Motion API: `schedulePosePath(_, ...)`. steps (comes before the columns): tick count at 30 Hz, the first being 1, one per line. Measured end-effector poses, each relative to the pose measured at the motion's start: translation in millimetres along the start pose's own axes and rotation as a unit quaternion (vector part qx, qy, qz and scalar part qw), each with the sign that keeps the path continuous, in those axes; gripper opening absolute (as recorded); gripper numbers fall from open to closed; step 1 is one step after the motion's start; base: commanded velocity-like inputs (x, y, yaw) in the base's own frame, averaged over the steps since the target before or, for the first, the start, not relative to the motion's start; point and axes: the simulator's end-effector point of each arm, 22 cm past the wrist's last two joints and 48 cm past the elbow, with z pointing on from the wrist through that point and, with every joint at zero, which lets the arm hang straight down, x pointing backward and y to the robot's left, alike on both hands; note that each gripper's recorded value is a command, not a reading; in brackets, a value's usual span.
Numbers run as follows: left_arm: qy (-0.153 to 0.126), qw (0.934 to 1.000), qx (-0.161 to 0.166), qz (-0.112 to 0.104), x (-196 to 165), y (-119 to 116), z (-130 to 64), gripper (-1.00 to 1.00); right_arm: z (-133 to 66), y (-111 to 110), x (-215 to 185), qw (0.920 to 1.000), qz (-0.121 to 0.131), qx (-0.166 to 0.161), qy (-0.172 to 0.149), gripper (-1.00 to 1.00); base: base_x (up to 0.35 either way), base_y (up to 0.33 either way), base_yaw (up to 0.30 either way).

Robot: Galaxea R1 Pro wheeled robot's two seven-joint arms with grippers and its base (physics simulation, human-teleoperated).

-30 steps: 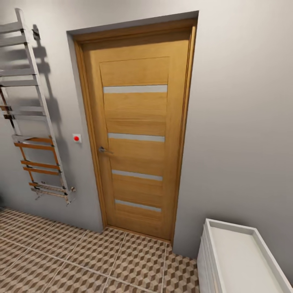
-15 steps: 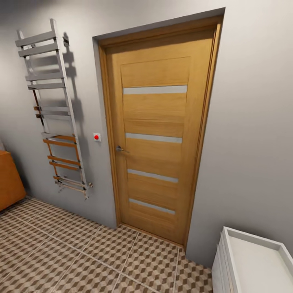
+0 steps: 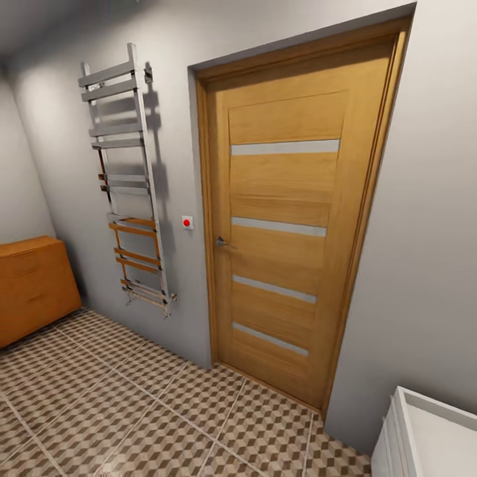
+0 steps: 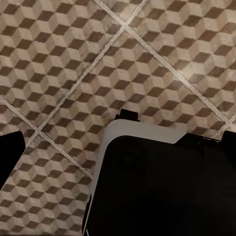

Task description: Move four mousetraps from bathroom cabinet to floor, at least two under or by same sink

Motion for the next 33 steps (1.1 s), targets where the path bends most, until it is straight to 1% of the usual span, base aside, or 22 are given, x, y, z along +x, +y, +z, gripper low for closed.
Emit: schedulePosePath(33,-0.002,1.0000,0.000,0.000,-1.3,-0.1,-0.1,1.00,0.0,0.0,-0.8,1.0000,0.000,0.000,-0.001,1.00,0.000,0.000,0.267)
